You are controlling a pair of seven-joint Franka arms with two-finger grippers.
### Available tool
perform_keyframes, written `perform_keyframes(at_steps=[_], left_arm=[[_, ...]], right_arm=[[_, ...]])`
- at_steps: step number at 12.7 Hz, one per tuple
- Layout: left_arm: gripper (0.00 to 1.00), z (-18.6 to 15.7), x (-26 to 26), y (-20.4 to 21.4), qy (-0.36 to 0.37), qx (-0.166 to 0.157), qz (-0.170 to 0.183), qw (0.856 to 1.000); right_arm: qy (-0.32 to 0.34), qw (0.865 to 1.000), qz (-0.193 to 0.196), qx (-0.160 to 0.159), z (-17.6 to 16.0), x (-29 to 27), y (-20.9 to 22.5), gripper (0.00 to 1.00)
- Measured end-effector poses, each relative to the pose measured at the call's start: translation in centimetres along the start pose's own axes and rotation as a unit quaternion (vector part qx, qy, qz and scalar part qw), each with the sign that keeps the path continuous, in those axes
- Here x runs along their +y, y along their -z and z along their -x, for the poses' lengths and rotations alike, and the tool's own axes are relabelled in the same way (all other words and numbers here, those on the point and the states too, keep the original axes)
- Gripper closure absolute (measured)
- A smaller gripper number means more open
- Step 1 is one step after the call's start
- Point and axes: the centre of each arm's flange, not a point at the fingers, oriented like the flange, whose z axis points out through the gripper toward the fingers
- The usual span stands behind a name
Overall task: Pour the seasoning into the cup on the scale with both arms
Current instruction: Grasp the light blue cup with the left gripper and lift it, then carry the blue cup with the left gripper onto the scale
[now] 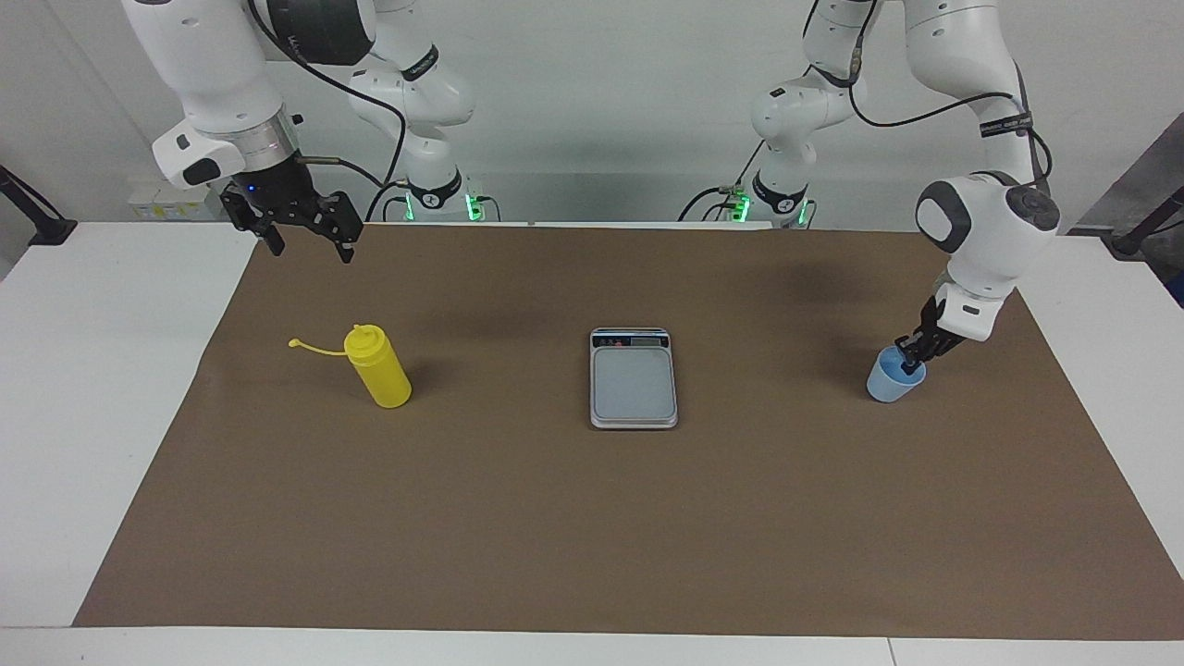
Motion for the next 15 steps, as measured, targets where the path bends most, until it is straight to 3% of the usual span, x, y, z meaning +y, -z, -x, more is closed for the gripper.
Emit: perform_keyframes(at_steps=[8,15], left_arm=[[0.97,0.2,4.2,0.5,0.022,0.003,0.005,1.0],[0.97,0.0,16.0,4.0,0.098,-0.019,0.015,0.995]], right_arm=[[0.0,1.0,0.0,0.0,0.0,0.0,0.0,0.0],[0.0,1.0,0.0,0.0,0.0,0.0,0.0,0.0]])
